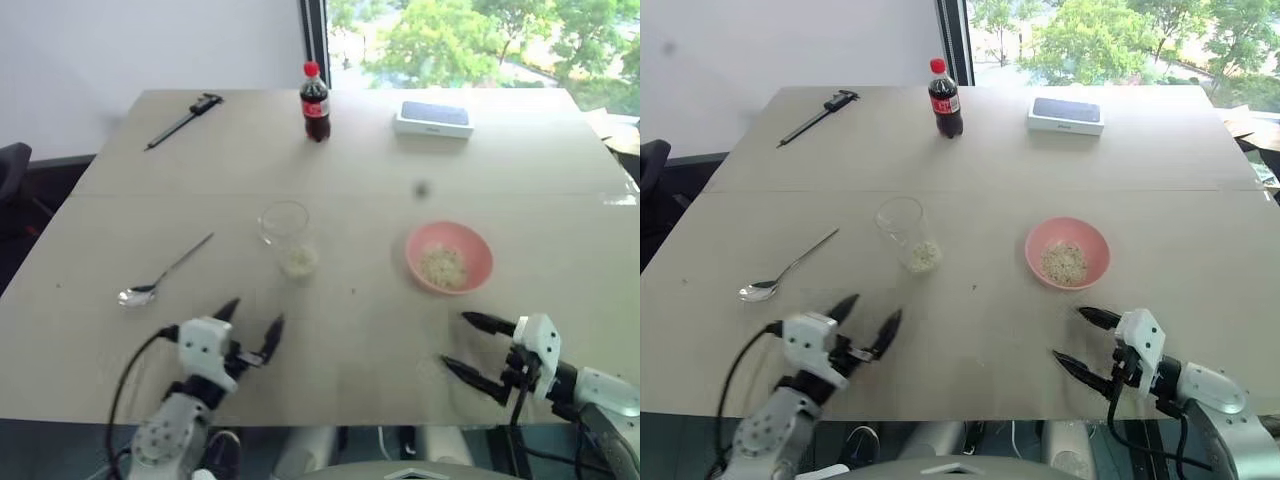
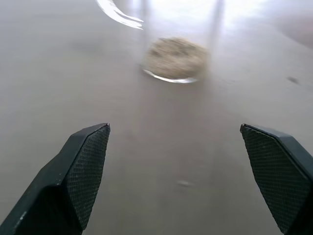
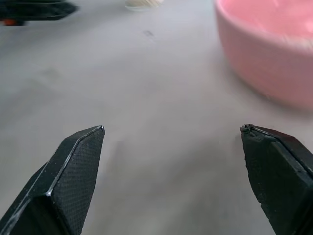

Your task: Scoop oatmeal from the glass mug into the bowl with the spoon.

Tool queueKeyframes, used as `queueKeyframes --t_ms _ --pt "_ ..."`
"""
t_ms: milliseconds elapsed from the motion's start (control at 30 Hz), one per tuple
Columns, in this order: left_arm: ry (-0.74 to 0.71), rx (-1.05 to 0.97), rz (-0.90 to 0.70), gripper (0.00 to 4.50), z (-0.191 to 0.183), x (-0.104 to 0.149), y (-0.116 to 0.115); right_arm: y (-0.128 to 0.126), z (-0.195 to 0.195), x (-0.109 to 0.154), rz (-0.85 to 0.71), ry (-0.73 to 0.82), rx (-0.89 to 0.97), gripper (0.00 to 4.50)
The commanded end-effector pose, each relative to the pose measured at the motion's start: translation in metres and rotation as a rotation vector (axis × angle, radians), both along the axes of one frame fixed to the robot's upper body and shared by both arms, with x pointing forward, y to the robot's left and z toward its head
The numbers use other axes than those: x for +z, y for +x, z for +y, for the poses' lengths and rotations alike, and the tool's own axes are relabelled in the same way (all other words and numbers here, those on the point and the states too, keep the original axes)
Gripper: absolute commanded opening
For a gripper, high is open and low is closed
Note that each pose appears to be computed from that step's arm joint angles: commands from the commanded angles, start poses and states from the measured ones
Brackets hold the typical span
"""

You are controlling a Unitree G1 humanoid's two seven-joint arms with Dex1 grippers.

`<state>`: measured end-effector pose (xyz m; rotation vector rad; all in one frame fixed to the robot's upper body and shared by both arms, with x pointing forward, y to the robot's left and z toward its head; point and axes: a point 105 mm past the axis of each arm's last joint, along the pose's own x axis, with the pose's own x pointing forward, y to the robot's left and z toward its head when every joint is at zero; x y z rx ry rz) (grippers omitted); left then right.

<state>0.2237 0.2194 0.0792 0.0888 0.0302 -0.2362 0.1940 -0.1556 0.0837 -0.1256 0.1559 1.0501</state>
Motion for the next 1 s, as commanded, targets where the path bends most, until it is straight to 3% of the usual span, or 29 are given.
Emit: queueKeyframes --t_ms 33,300,500,767,1000 --pt "-0.024 0.137 -0.035 4.47 0.051 0.024 0.010 -0.014 0.021 0.028 -0.021 0.049 0.138 4.50" --pt "0.152 0.198 0.094 4.47 0.118 0.034 0.029 -0.015 0.055 0.070 -0.096 0.100 0.229 4.50" --pt "0.221 0.173 0.179 4.47 0.146 0.037 0.043 -0.016 0.057 0.069 -0.090 0.101 0.214 4.50" --pt "0.198 0.000 0.399 4.47 0.144 0.002 0.046 -0.018 0.053 0.064 -0.099 0.093 0.186 4.50" --pt "0.199 -0.010 0.402 1.35 0.147 0.003 0.051 -0.016 0.055 0.067 -0.112 0.091 0.172 4.50"
